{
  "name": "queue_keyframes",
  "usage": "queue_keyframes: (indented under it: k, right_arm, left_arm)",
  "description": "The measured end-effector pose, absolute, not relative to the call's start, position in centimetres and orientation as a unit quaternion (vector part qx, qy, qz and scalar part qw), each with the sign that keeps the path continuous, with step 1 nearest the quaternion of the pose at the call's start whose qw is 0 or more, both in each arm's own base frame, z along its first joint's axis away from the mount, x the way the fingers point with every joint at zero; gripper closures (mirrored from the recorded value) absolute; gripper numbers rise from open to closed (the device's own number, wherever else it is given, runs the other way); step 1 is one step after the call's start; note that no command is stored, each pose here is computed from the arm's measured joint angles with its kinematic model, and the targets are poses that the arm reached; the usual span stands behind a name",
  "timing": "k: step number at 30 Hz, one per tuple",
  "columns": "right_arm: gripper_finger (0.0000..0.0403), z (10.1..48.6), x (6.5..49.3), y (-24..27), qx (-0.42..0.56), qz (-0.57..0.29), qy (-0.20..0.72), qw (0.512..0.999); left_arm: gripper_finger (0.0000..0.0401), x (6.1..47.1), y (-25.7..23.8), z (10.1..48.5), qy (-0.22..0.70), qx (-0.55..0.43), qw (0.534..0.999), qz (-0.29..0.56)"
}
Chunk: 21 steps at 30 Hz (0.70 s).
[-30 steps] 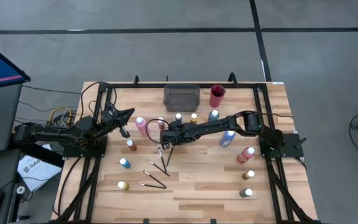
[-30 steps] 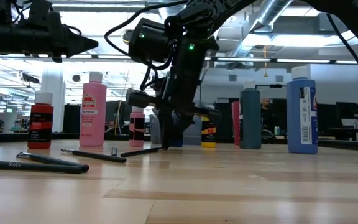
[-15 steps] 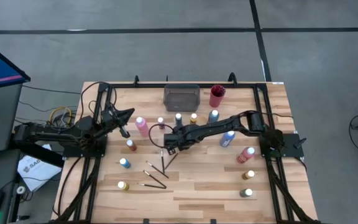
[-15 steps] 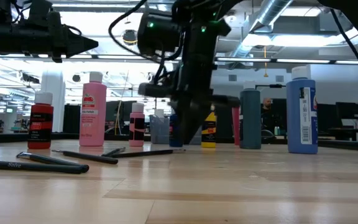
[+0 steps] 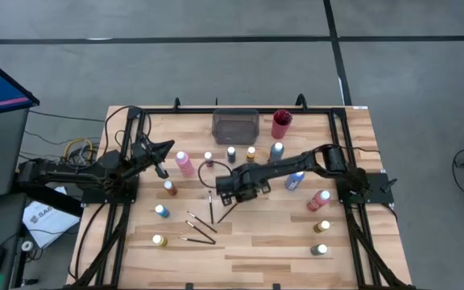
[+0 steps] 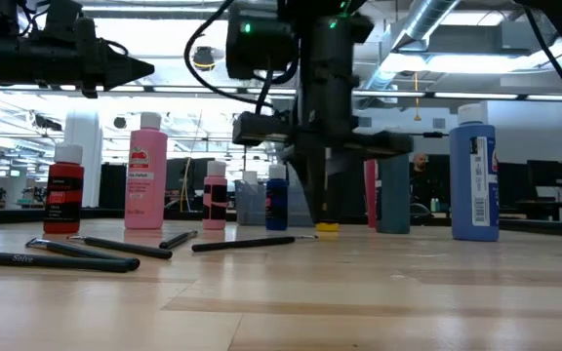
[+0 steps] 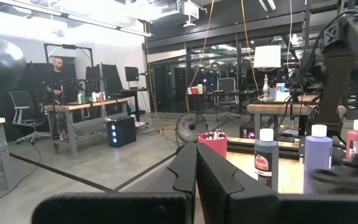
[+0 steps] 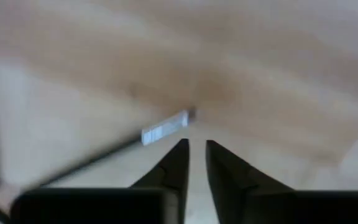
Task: Pick & Place Paint Supplies
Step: Put the black paintbrush into the red cup
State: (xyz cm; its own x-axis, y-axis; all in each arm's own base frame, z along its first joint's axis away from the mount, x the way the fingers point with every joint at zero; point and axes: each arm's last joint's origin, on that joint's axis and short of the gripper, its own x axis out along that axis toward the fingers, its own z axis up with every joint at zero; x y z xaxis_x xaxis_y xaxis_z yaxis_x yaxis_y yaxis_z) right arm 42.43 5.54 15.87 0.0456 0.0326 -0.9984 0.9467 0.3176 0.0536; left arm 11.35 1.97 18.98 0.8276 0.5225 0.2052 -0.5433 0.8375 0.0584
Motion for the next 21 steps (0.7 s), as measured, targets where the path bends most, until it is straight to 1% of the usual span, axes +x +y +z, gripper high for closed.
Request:
queue_keyframes:
  k: [4,8,11,15,21]
  right_arm:
    - [0.0296,15.9,42.1,7.1,0.44,-0.407,0.562,0.571]
    - [0.0241,15.9,42.2,7.1,0.456,-0.435,0.537,0.561]
    - [0.0211,15.9,42.2,6.8,0.471,-0.451,0.523,0.549]
    - [0.0197,15.9,42.3,6.7,0.478,-0.458,0.516,0.544]
    - [0.0209,13.8,42.2,6.4,0.516,-0.451,0.487,0.542]
  left_arm:
    - [0.0398,11.3,2.0,19.0,-0.091,0.057,0.954,0.279]
    - [0.0398,11.3,2.0,19.0,-0.091,0.057,0.954,0.279]
    - [0.0398,11.3,2.0,19.0,-0.091,0.057,0.954,0.279]
    - [0.0398,11.3,2.0,19.0,-0.092,0.057,0.954,0.279]
    - [0.0398,11.3,2.0,19.0,-0.093,0.057,0.954,0.28]
